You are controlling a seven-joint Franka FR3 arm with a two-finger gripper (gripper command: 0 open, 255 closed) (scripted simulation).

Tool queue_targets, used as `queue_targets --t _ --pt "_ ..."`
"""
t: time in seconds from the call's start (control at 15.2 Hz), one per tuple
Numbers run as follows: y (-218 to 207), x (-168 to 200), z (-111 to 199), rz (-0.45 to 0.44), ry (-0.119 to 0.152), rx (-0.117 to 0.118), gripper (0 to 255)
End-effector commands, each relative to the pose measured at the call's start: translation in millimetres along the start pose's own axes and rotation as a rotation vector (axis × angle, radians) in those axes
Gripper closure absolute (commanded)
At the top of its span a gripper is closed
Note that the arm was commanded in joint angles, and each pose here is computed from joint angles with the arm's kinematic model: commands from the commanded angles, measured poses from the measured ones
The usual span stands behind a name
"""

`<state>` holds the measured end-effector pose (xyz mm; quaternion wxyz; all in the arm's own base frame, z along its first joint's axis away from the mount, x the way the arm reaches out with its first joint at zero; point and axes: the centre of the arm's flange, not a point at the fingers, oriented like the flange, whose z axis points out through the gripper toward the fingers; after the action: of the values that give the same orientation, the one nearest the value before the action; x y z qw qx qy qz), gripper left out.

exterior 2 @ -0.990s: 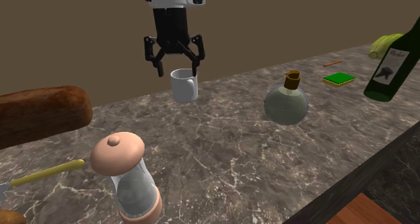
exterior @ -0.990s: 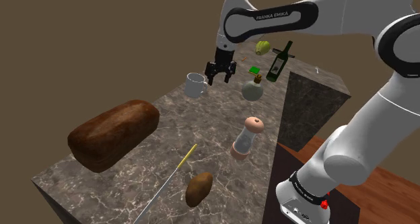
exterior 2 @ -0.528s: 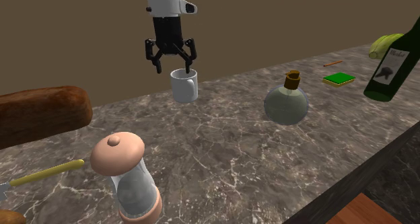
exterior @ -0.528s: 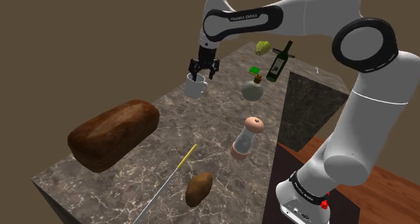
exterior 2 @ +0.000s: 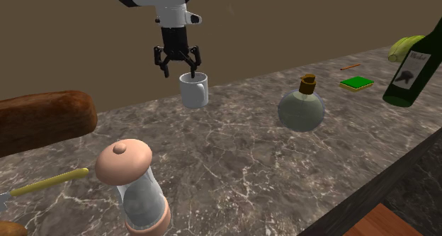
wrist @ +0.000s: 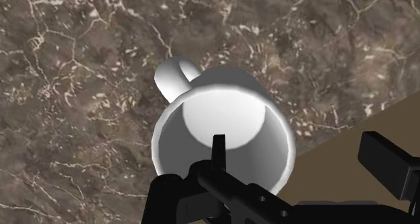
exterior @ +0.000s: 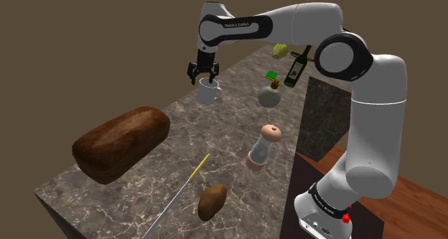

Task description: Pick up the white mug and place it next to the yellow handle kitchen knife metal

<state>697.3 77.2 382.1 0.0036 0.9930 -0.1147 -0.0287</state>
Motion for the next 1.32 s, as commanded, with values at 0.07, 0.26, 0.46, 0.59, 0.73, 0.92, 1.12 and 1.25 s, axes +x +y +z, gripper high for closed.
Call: queue_targets --t 0.07,0.26,0.46,0.59,0.73,0.92,1.12,1.25 --pt "0.1 2.8 15.8 0.000 0.001 0.001 0" --pt "0.0 2.8 34.7 0.000 0.001 0.001 0" --pt "0.0 2.8 34.7 0.000 0.001 0.001 0" --pt "0.0 2.8 34.7 0.000 0.001 0.001 0" --pt "0.0 2.8 34.7 0.000 0.001 0.001 0" --pt "0.0 2.8 34.6 0.000 0.001 0.001 255" --pt "0.0 2.8 34.6 0.000 0.001 0.001 255" --pt "0.0 2.8 34.7 0.000 0.001 0.001 255"
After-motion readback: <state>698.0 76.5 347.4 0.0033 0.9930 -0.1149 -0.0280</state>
